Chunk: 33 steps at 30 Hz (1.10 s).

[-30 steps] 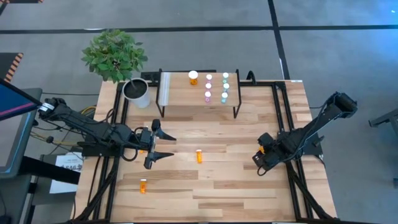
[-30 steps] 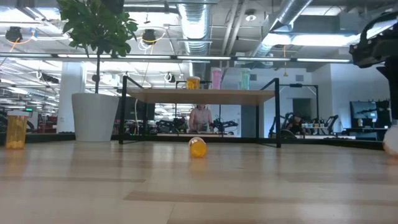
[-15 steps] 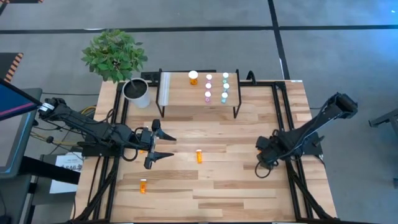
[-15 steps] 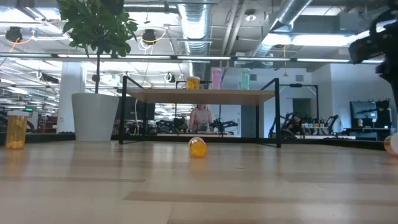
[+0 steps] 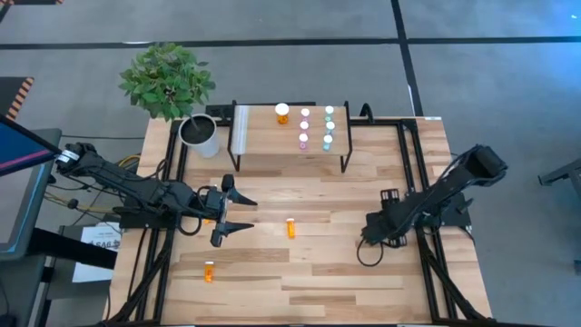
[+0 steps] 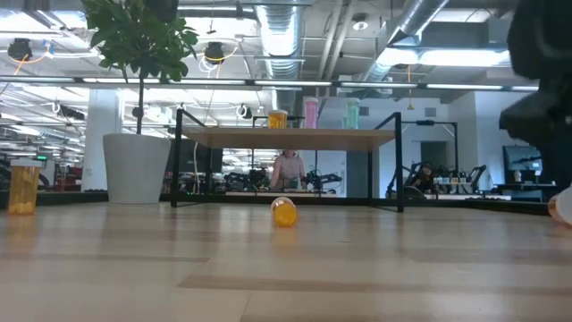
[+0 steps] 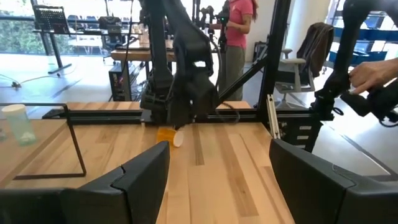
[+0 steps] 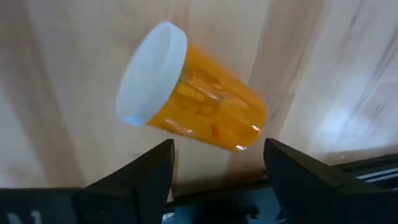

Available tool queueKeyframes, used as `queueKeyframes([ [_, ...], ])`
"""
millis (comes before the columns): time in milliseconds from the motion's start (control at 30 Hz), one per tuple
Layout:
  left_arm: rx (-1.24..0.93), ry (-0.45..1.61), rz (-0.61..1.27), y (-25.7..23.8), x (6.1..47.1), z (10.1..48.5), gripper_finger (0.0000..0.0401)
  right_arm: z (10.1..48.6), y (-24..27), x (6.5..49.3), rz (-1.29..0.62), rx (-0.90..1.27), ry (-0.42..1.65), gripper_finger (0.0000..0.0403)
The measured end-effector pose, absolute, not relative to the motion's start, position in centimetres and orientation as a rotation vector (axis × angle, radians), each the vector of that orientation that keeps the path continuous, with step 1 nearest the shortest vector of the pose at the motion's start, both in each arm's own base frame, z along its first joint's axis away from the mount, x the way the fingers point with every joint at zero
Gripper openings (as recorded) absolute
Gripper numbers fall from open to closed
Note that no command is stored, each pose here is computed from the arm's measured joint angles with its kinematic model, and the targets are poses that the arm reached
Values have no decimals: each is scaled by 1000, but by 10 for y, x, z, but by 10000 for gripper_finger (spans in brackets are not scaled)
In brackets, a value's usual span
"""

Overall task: Pick and place medicine bottles onto shelf by color
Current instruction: Put the large orange pill bottle on the shelf aligned with the other large orange pill bottle

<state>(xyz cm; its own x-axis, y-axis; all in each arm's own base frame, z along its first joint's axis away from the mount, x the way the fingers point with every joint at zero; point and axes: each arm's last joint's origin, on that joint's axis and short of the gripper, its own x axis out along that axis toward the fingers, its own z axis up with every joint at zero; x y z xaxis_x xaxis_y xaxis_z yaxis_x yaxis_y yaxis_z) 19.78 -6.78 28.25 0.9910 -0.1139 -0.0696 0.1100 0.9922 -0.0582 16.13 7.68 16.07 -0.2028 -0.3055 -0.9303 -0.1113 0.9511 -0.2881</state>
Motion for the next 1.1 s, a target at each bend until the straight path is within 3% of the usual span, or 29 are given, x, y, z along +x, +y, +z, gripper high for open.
queueKeyframes([
  [200, -51, 83, -111, -68, 198, 282, 265, 141, 75, 169, -198, -366, 1885, 272],
  [467, -51, 84, -110, -68, 198, 281, 265, 127, 83, 184, -164, -340, 1812, 270],
  [1100, -57, 84, -110, -68, 198, 281, 265, 154, 95, 215, -119, -296, 1611, 269],
])
